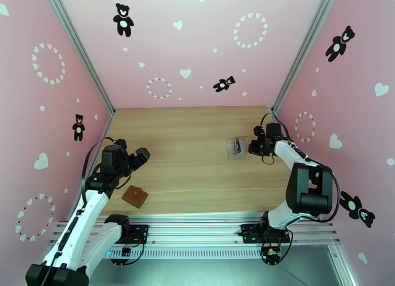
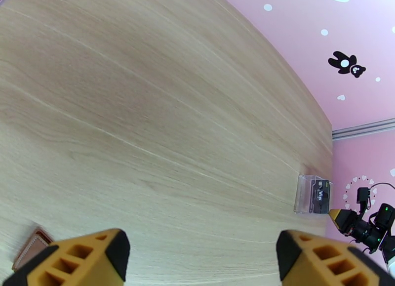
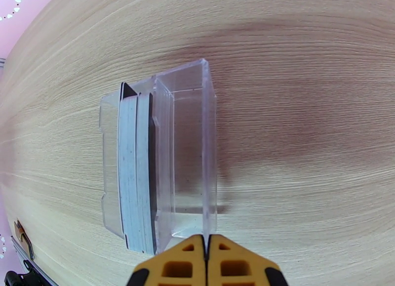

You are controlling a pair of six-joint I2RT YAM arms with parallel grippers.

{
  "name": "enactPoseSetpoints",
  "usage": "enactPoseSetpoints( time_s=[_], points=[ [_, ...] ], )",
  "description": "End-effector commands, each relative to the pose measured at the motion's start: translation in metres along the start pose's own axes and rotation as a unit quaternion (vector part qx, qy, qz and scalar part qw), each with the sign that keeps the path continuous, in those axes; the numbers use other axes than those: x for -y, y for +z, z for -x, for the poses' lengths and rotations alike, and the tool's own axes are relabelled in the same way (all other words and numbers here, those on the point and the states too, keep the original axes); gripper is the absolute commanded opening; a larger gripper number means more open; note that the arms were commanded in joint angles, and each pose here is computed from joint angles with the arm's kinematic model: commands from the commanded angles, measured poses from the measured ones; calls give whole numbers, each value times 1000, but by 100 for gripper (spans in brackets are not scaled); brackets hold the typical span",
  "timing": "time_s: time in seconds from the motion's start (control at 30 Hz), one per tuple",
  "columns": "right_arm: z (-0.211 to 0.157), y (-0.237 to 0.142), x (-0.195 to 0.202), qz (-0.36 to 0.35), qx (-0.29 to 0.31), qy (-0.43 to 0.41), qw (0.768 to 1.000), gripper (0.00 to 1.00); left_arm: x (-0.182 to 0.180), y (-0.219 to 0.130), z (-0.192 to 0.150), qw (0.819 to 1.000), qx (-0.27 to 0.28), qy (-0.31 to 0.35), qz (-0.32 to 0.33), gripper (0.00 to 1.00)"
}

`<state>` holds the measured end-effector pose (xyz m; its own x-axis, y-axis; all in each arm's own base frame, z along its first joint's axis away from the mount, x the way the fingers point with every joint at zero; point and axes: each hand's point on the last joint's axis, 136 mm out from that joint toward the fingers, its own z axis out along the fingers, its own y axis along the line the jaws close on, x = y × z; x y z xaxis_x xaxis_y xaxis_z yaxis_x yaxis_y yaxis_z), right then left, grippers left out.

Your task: Put the credit cards into the card holder

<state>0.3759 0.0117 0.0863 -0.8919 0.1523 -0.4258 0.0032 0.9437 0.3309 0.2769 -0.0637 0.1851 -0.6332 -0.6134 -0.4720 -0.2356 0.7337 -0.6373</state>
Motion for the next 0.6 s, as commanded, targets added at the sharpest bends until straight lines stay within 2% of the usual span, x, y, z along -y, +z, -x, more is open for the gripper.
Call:
enactPoseSetpoints(
  time_s=[0.0,0.13,0.23,0.37,0.5,0.57],
  points=[
    [14,1,-8,20,16,-7,1000,0,3,2,-3,1000,0,16,-12,84],
    [14,3,-7,20,15,-5,1000,0,0,-2,-1,1000,14,18,-8,85],
    [16,3,-7,20,18,-3,1000,7,-3,-3,0,1000,16,16,3,85],
    [16,0,-5,11,21,1,1000,18,-8,-2,0,1000,15,13,17,85],
    [17,-9,1,-14,24,9,1000,37,-15,-5,2,999,27,6,36,86],
    [19,-18,0,-21,34,11,999,43,-23,-8,4,998,35,-1,58,86]
  ],
)
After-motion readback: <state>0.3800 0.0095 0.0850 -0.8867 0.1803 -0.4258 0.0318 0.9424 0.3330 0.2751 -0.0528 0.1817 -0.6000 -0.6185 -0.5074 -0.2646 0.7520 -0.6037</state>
